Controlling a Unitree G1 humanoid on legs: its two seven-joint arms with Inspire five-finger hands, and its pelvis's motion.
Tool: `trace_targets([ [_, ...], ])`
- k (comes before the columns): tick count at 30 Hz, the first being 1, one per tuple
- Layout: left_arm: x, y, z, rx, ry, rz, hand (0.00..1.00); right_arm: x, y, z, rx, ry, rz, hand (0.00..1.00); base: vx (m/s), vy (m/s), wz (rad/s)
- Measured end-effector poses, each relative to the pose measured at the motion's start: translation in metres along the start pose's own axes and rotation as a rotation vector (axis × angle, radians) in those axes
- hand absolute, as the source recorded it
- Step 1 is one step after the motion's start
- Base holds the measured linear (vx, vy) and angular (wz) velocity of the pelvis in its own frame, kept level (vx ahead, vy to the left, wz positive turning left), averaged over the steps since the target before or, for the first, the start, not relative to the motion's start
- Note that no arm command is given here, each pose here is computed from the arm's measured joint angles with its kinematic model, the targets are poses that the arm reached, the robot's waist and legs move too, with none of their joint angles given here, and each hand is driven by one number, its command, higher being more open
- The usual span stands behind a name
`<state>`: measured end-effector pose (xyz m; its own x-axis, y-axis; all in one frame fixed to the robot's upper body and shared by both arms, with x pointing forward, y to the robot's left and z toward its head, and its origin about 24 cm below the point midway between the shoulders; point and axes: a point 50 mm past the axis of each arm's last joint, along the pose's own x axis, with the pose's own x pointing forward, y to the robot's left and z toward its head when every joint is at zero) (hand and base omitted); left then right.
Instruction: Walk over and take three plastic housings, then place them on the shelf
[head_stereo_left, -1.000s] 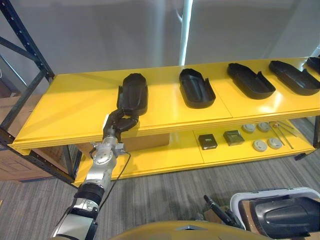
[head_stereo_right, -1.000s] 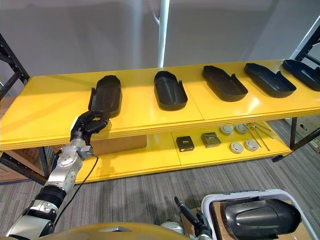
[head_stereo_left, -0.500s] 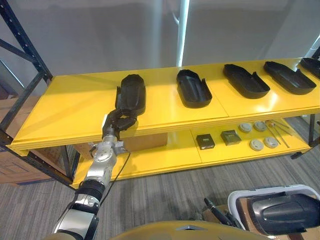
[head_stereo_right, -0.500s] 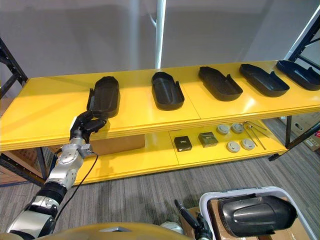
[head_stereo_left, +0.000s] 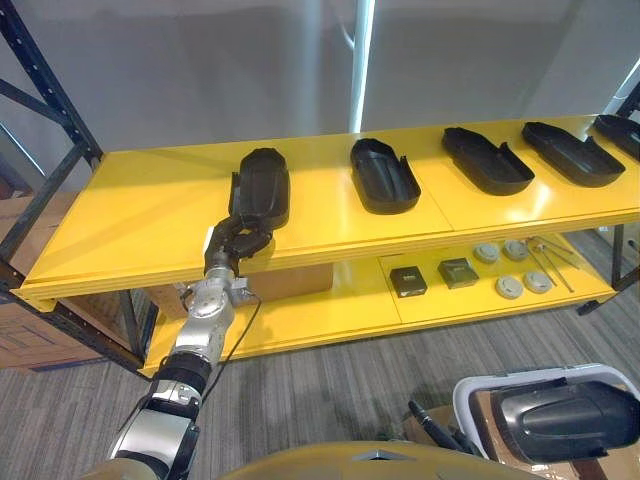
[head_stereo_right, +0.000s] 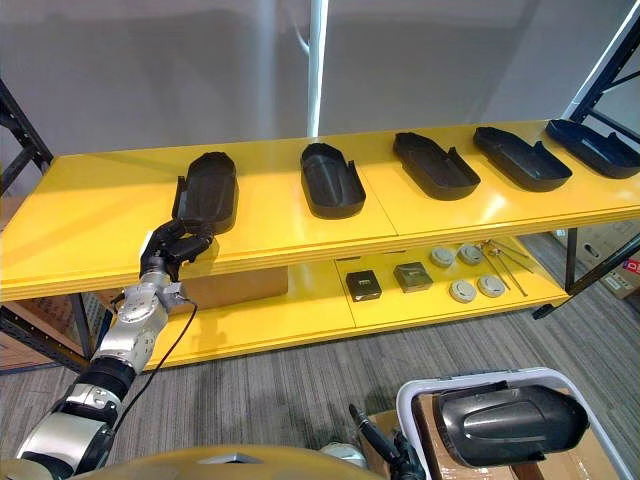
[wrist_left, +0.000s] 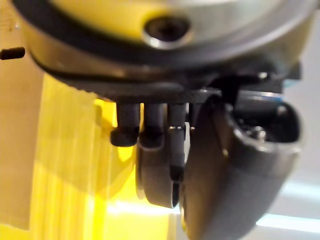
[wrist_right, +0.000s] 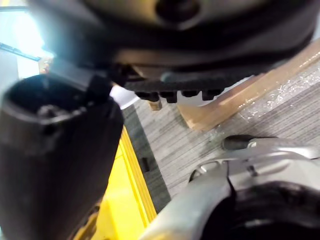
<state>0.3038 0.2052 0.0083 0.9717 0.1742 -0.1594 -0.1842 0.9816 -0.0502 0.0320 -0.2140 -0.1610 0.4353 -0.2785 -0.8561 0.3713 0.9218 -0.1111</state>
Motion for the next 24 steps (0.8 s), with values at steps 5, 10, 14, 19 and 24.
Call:
trace_targets([
  [5, 0.002, -0.002, 0.007, -0.091, -0.02, 0.088, 0.0, -0.003, -0.003, -0.006, 0.0, 0.017, -0.009, 1.0, 0.01, 0.05, 0.07],
  [10, -0.031, -0.016, 0.034, -0.244, -0.174, 0.066, 0.0, -0.005, -0.001, -0.012, 0.008, 0.046, -0.028, 1.0, 0.07, 0.056, 0.2],
  [14, -0.061, -0.04, 0.062, -0.317, -0.308, -0.063, 0.0, -0.004, -0.006, -0.015, 0.019, 0.066, -0.059, 1.0, 0.1, 0.069, 0.22],
  [19, -0.075, -0.046, 0.086, -0.307, -0.427, -0.182, 0.0, 0.003, -0.008, 0.003, 0.01, 0.012, -0.067, 1.0, 0.02, 0.047, 0.09],
  [24, -0.084, -0.046, 0.078, -0.299, -0.401, -0.245, 0.0, 0.005, -0.01, 0.009, 0.009, -0.002, -0.071, 1.0, 0.0, 0.016, 0.05],
])
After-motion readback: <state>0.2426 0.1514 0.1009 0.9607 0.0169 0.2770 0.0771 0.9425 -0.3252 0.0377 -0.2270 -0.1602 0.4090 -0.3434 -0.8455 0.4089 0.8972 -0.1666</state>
